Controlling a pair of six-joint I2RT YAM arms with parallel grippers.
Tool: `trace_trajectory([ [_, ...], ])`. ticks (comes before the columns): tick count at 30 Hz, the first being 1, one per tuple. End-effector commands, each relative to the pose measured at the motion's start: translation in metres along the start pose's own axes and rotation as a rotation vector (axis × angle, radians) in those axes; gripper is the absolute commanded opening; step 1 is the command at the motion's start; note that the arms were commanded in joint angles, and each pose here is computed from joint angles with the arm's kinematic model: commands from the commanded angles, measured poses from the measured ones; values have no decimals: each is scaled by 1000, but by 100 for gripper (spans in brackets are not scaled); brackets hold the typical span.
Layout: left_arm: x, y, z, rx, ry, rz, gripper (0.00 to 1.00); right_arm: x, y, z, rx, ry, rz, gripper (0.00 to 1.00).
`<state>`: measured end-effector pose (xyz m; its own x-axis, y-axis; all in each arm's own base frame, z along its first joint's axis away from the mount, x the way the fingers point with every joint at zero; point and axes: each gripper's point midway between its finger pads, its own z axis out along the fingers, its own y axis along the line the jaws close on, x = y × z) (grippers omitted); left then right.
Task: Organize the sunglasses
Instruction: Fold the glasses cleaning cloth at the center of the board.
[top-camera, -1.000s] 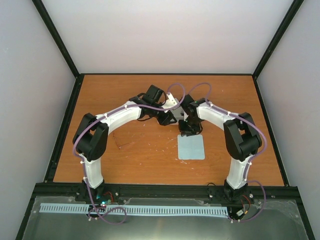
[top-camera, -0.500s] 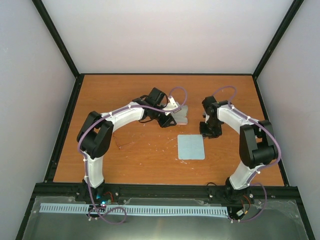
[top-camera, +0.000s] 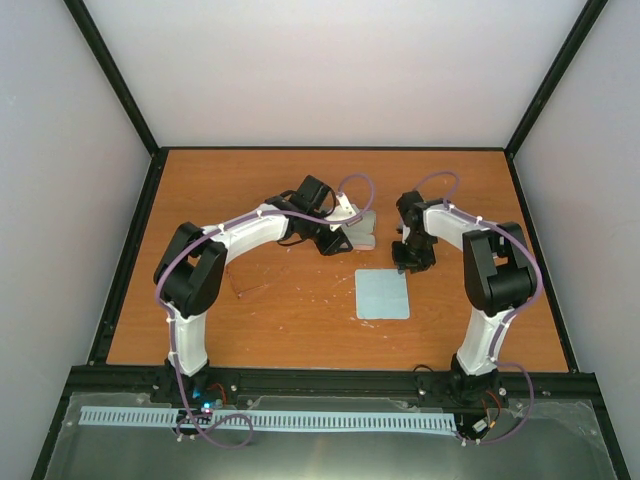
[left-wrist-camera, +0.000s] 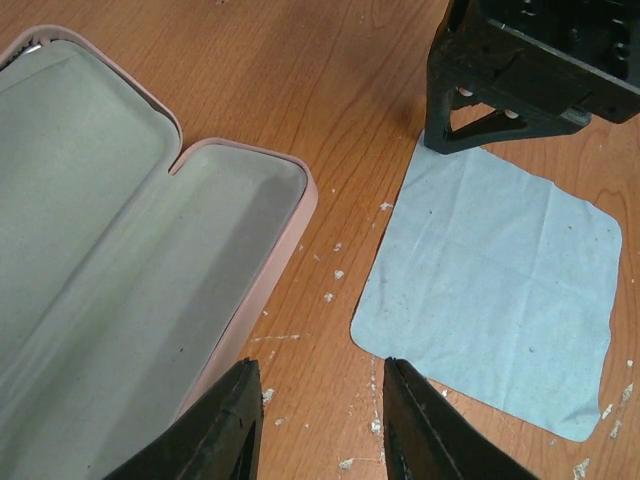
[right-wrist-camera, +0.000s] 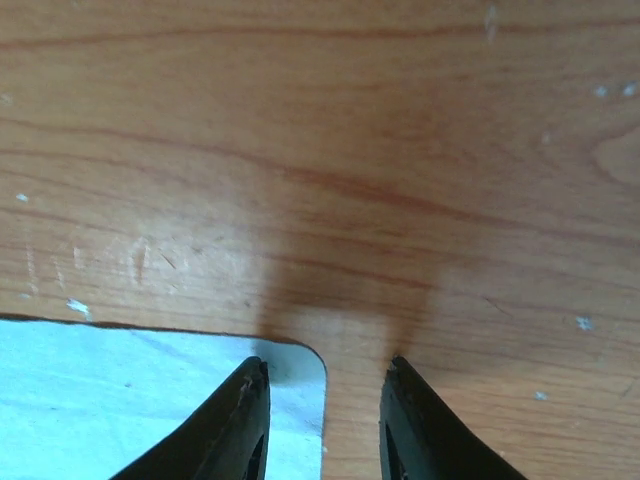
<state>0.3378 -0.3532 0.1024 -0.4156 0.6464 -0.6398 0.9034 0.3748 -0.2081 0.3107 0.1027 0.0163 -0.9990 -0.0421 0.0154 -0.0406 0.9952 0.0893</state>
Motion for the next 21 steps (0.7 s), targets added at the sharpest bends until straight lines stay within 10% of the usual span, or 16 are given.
trace_trajectory([
  [1,-2,-3,2,4,8,10,36,-3,3,4,-10,5,-20,30],
  [21,-2,-6,3,19,0,5,36,26,15,30,-5,86,-35,16],
])
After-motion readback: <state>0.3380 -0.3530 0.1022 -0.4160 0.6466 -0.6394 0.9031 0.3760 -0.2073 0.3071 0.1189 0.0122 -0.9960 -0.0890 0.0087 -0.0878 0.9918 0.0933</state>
